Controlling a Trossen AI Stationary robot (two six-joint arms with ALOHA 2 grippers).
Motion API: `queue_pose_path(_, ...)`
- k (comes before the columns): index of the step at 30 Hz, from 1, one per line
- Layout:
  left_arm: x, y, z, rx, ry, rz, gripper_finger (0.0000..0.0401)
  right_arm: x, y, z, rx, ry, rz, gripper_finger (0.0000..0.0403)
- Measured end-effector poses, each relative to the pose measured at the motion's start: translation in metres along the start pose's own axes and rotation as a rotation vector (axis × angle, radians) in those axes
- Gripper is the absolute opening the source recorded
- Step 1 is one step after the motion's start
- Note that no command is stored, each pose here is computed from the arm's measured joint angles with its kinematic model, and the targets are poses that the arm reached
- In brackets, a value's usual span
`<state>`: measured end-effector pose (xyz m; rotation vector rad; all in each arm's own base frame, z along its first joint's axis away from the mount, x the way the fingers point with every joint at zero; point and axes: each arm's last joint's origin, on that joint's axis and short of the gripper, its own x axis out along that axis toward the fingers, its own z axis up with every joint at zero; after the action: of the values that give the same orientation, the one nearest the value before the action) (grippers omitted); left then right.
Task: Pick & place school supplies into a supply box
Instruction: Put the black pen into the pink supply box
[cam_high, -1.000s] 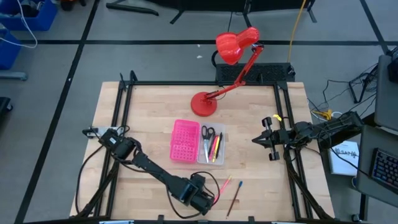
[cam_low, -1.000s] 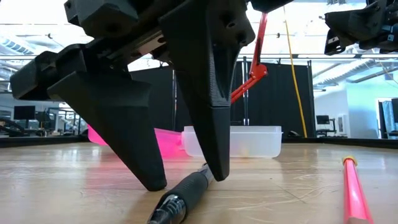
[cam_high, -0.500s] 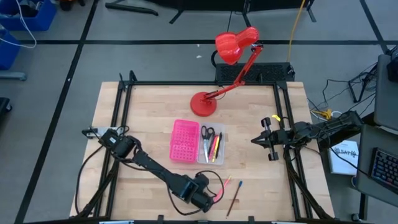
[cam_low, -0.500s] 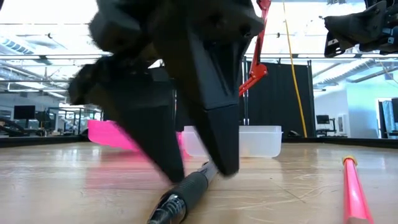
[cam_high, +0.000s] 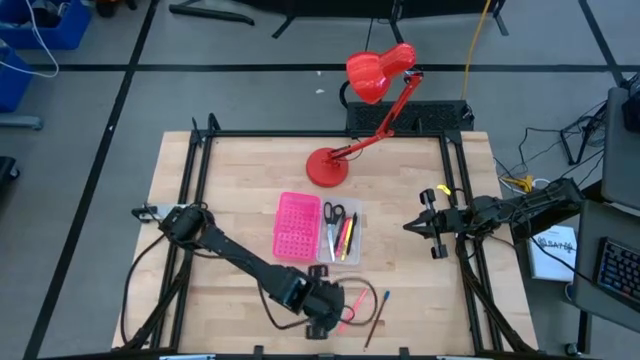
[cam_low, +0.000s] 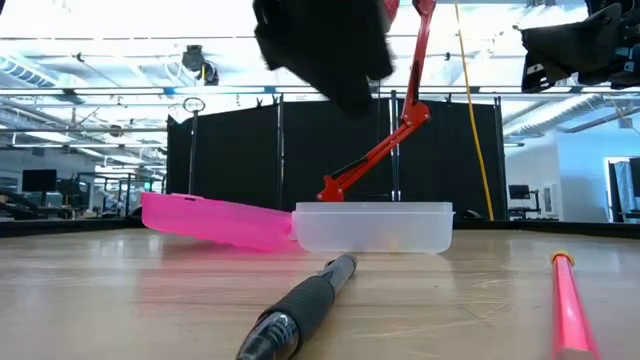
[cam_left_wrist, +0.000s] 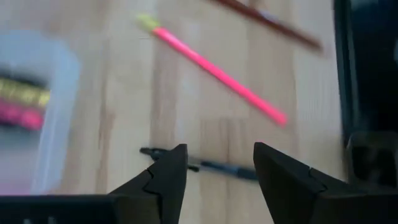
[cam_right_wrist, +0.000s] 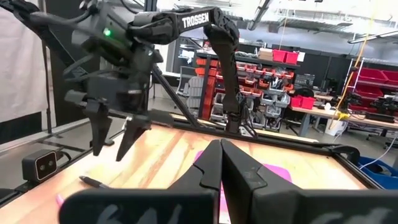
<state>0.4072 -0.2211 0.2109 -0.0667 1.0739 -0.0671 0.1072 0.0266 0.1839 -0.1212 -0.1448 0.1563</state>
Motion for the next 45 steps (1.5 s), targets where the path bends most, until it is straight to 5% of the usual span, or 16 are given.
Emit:
queue_pose_path(13,0.003,-0.006,-0.005,1.091,0.011,-0.073,0.014,0.0,0.001,-0.009,-0.005,0.097,0.014,0.0)
queue_pose_path(17,0.006,-0.008,-0.007,1.336,0.007,-0.11,0.0127,0.0,0.001,-0.009,0.015,0.089,0.012,0.0)
queue_pose_path(45,0.041,0.023,-0.008,1.623,0.081,-0.237,0.0103,0.0,0.0,0.0,0.147,0.002,0.0,0.0)
